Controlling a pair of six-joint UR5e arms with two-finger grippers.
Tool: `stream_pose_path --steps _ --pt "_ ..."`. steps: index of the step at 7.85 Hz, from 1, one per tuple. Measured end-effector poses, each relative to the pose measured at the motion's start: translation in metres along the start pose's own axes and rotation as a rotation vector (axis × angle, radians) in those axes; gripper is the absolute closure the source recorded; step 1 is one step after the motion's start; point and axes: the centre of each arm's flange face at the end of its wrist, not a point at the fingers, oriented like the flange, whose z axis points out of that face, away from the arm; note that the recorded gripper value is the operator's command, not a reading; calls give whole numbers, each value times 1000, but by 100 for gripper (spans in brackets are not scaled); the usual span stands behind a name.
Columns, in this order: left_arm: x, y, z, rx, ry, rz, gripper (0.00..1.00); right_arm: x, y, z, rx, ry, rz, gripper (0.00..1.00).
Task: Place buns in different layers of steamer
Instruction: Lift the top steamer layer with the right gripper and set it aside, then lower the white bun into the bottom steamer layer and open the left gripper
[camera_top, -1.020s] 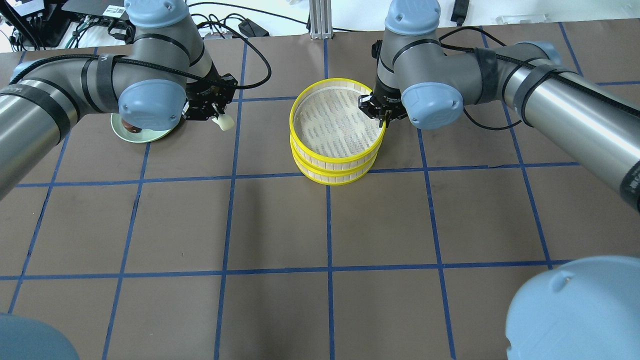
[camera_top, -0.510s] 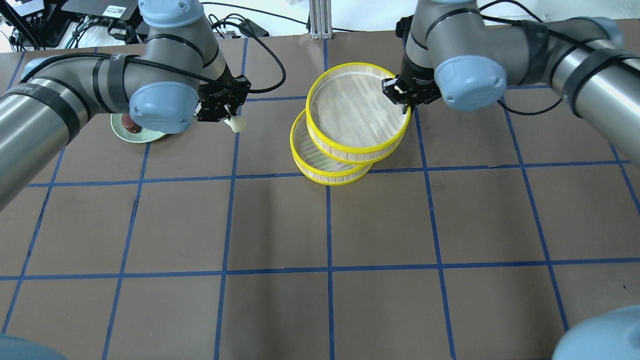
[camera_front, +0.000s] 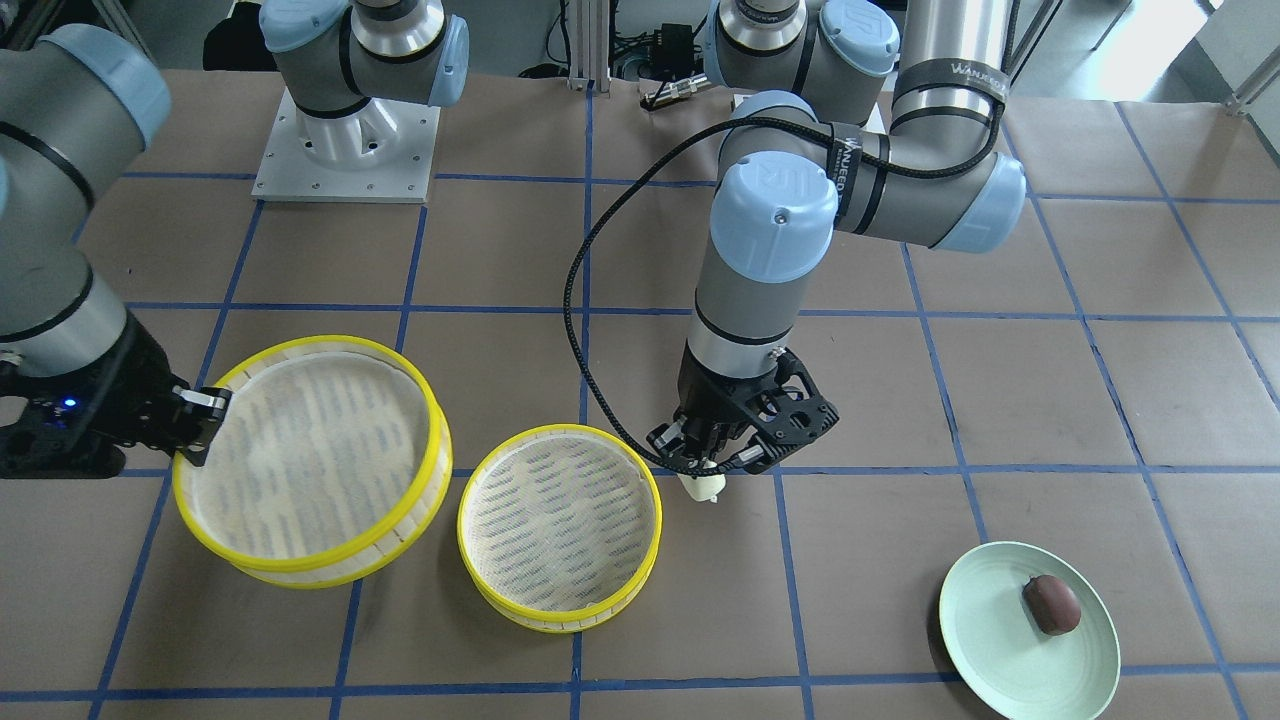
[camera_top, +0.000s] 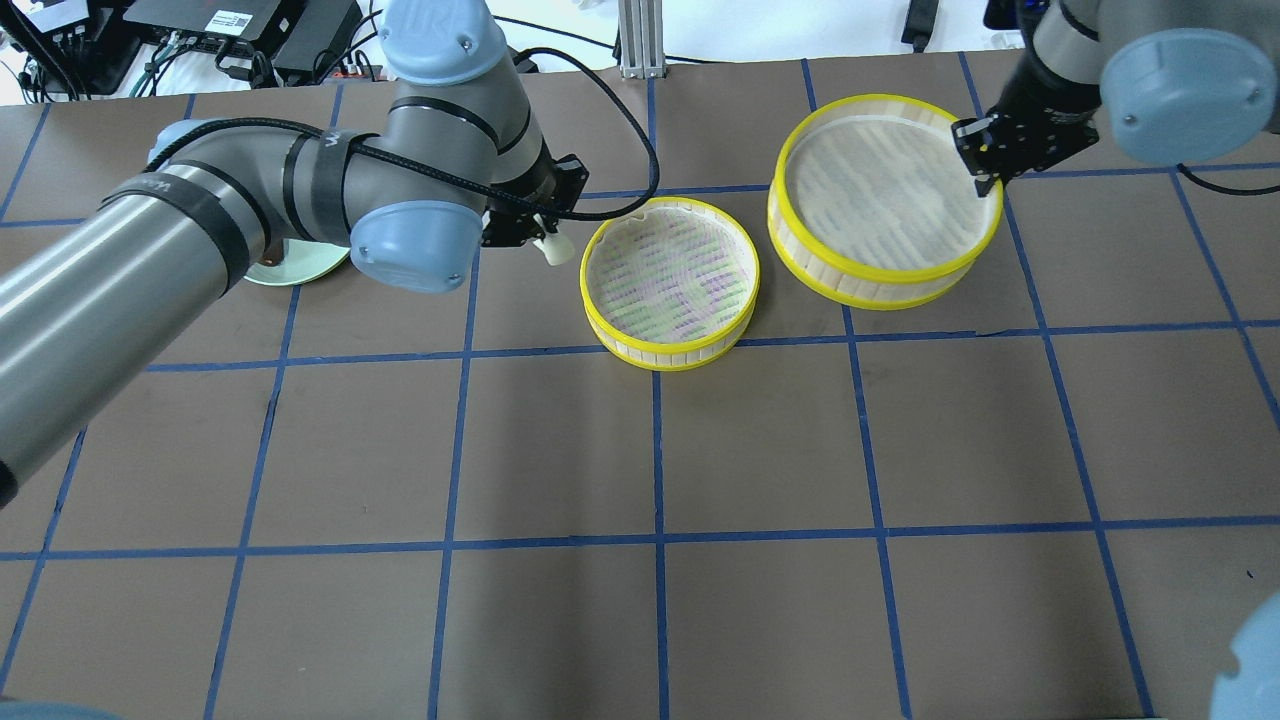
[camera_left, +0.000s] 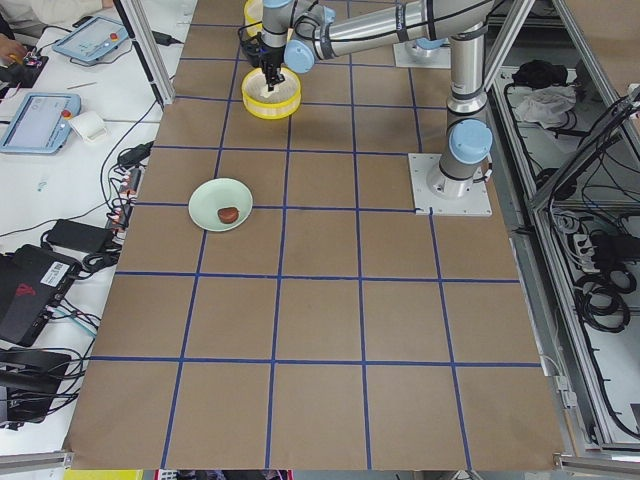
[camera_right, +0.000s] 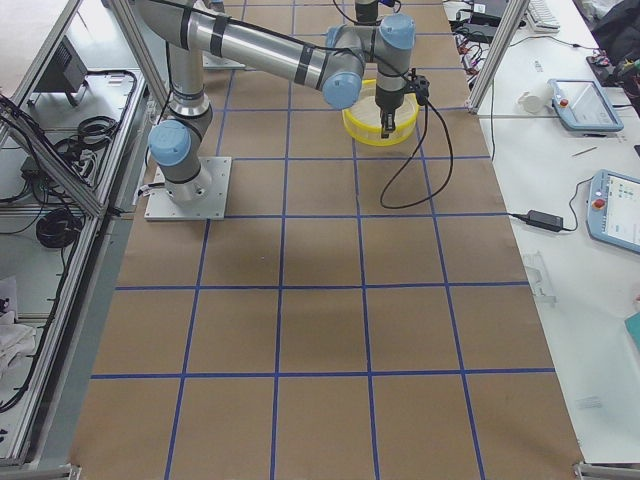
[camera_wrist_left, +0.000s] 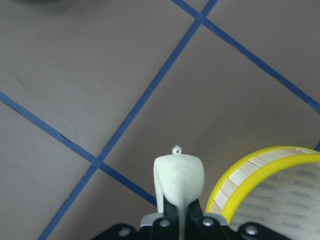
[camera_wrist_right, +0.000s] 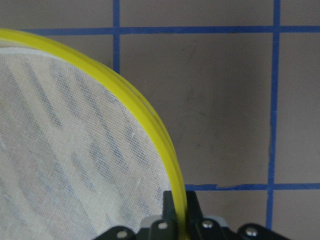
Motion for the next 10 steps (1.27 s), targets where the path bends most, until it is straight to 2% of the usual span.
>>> stream_pose_path --steps 2,3,4,5,6,10 --pt "29 17 23 -3 109 36 100 48 2 6 -23 7 4 100" --pt "43 30 37 -6 136 63 100 59 4 11 -33 9 13 100" --pt "56 42 54 -6 170 89 89 64 4 14 -40 8 20 100" --pt "67 52 71 -13 204 110 33 65 4 17 -44 7 23 100" --pt "72 57 83 -23 218 120 3 66 3 20 -48 6 25 100" --pt "71 62 96 -50 193 124 0 66 3 21 -51 5 26 100"
